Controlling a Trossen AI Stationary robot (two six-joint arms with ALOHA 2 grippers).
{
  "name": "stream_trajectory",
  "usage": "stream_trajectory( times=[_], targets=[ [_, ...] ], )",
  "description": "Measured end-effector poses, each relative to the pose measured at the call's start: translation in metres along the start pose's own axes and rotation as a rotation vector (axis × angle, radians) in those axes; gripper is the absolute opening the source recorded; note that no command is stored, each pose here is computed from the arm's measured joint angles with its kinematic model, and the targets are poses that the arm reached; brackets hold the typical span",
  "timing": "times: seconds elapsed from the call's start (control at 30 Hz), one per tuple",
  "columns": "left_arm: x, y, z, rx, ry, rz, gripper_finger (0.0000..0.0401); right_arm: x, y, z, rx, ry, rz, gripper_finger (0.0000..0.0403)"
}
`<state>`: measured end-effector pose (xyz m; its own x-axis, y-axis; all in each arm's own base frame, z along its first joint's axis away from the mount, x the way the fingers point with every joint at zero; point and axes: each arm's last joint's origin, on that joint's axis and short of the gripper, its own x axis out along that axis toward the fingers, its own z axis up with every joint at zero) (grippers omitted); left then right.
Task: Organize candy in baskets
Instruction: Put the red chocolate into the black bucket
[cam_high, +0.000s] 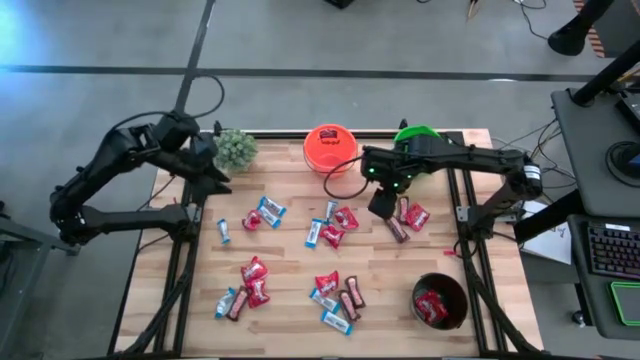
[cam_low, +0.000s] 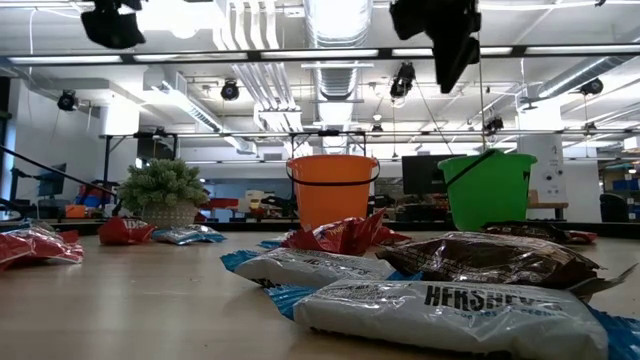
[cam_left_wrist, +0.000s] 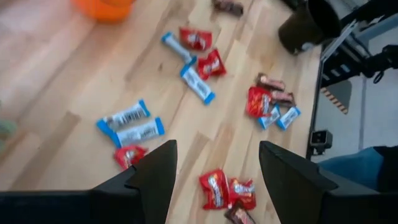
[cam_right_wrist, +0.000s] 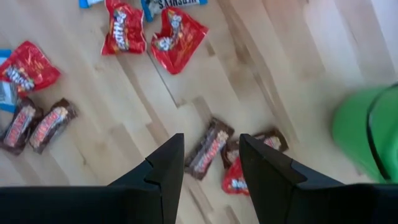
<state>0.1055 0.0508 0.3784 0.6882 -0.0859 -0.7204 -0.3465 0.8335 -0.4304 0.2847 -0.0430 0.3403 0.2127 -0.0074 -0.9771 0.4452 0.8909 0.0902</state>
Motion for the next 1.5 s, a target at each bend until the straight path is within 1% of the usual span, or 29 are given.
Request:
stream_trajectory(
  times=[0.13, 0.27, 0.4, 0.47, 0.57, 0.67, 0.8, 0.87, 0.97, 1.2, 1.37, 1.5],
  targets=[
    [0.018, 0.003, -0.01, -0.036, 0.043, -0.024, 0.021, -0.016, -0.004, -0.012, 0.025, -0.019, 0.007, 0.0146],
    [0.038, 0.004, -0.017, -0.042, 0.083, -0.053, 0.021, -0.035, -0.008, -0.027, 0.071, -0.057, 0.021, 0.0146],
    [0.055, 0.003, -0.019, -0.033, 0.093, -0.082, 0.021, -0.054, -0.012, -0.041, 0.124, -0.12, 0.049, 0.0146],
    [0.061, 0.0, -0.019, -0.019, 0.094, -0.08, 0.021, -0.062, -0.014, -0.048, 0.159, -0.149, 0.063, 0.0146],
    [0.07, -0.002, -0.02, -0.001, 0.117, -0.045, 0.021, -0.071, -0.017, -0.056, 0.197, -0.182, 0.081, 0.0146],
    [0.076, -0.005, -0.019, 0.007, 0.133, -0.02, 0.021, -0.078, -0.02, -0.062, 0.201, -0.226, 0.055, 0.0146],
    [0.086, -0.011, -0.019, 0.016, 0.175, -0.027, 0.021, -0.082, -0.024, -0.065, 0.214, -0.283, -0.036, 0.0146],
    [0.091, -0.014, -0.019, 0.027, 0.199, -0.02, 0.021, -0.083, -0.025, -0.065, 0.216, -0.294, -0.057, 0.0146],
    [0.098, -0.018, -0.02, 0.044, 0.224, 0.009, 0.021, -0.083, -0.025, -0.065, 0.215, -0.293, -0.061, 0.0146],
    [0.118, -0.033, -0.029, 0.039, 0.34, 0.014, 0.021, -0.083, -0.025, -0.065, 0.189, -0.29, -0.067, 0.0146],
    [0.129, -0.047, -0.042, 0.063, 0.395, 0.081, 0.021, -0.082, -0.026, -0.068, 0.146, -0.265, -0.084, 0.0146],
    [0.136, -0.055, -0.054, 0.026, 0.424, 0.126, 0.021, -0.082, -0.026, -0.068, 0.134, -0.264, -0.085, 0.0146]
  ],
)
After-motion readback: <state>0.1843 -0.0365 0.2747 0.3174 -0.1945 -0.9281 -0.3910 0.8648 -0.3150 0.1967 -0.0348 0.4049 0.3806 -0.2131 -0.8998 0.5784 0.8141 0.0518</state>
